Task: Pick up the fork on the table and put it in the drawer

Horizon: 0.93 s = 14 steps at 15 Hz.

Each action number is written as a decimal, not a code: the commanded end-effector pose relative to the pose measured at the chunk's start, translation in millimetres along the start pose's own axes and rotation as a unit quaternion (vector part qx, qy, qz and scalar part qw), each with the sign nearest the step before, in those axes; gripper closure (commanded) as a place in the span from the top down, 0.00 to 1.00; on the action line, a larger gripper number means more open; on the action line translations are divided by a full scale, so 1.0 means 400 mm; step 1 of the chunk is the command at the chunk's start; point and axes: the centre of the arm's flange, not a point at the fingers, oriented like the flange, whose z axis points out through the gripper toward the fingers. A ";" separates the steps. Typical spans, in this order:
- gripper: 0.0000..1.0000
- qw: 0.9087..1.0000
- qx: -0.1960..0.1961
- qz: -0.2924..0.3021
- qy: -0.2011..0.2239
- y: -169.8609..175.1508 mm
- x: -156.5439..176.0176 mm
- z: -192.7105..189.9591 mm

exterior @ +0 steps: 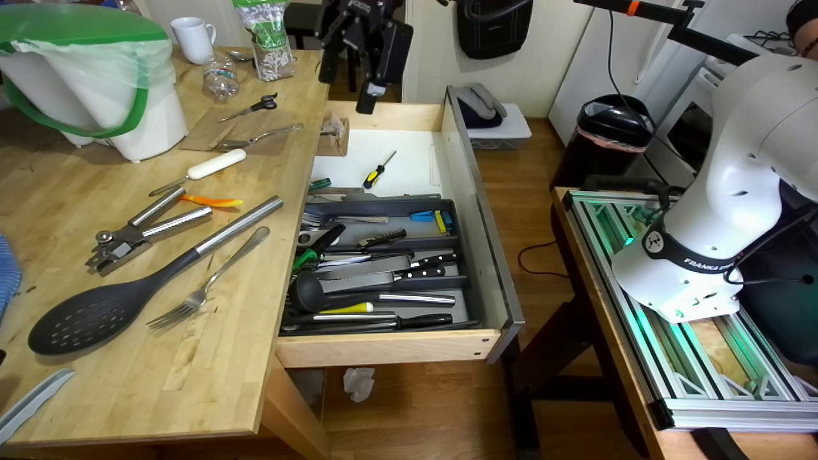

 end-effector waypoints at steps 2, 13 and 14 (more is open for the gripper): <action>1.00 0.992 0.036 -0.120 0.026 0.109 0.112 0.102; 1.00 0.940 0.148 -0.306 0.035 0.110 0.193 0.366; 1.00 0.941 0.189 -0.276 0.043 0.102 0.193 0.374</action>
